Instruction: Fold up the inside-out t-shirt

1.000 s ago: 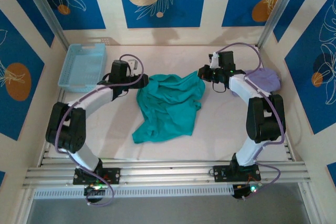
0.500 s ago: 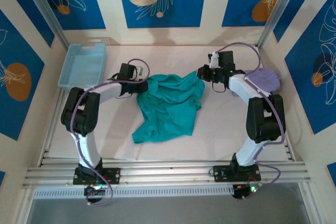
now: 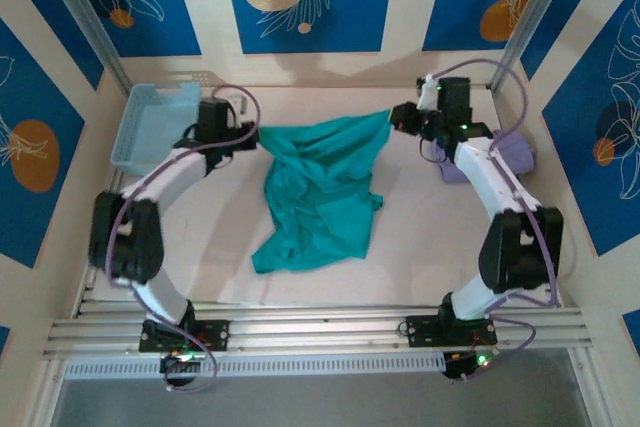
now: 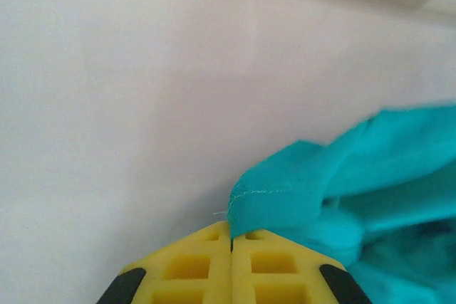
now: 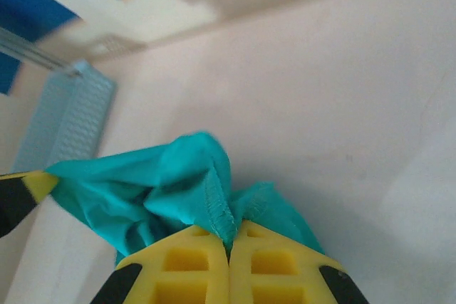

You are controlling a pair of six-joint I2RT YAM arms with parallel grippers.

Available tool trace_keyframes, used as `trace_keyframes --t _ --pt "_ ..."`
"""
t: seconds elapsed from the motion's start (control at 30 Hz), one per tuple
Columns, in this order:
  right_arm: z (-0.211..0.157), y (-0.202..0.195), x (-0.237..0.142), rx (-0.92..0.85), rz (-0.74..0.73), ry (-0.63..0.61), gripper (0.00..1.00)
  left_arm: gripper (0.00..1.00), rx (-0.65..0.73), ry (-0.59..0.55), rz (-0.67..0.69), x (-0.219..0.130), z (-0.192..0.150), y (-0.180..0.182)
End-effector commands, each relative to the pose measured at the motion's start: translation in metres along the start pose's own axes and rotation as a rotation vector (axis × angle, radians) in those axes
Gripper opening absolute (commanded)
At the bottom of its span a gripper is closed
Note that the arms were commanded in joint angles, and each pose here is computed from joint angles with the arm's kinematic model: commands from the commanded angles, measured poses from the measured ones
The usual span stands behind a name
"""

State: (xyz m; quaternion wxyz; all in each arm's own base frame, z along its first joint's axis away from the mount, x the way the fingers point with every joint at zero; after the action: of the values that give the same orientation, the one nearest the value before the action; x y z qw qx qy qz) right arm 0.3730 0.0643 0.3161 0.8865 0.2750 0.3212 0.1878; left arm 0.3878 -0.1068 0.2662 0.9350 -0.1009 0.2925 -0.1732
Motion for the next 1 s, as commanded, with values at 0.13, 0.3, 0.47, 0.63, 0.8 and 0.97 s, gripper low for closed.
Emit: trace_keyframes --t 0.13,0.3,0.47,0.63,0.8,0.97 --pt "0.047 0.081 -0.105 -0.195 0.036 -0.275 0.0 0.0 0.146 -0.447 0.114 -0.131 0.114 -0.035" --pt "0.052 0.117 -0.146 -0.291 0.051 -0.362 0.0 0.0 0.187 -0.564 0.145 -0.176 0.145 -0.049" --pt "0.052 0.146 -0.189 -0.357 0.07 -0.458 0.0 0.0 0.239 -0.656 0.177 -0.224 0.17 -0.062" --pt "0.037 0.16 -0.232 -0.388 0.073 -0.555 0.0 0.0 0.265 -0.712 0.17 -0.267 0.175 -0.073" --pt "0.012 0.168 -0.259 -0.397 0.143 -0.574 0.0 0.0 0.233 -0.685 0.103 -0.285 0.152 -0.076" --pt "-0.008 0.162 -0.256 -0.388 0.142 -0.533 0.0 0.0 0.205 -0.66 0.147 -0.283 0.124 -0.066"
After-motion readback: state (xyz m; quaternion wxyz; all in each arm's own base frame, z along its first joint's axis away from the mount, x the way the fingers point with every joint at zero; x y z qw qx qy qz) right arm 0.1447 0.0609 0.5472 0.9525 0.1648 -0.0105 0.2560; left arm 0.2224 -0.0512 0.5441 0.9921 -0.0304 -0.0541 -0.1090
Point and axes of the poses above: each hand's point on the last joint's axis, 136 mm out from that joint toward the fingers, its own x axis out along the fingers, its own y axis along the line the jaws close on, z = x × y, the point moved 10 cm from there along -x, back along the fingers, and after that the axes turned 5 degrees about x, right-handed, at the moved point
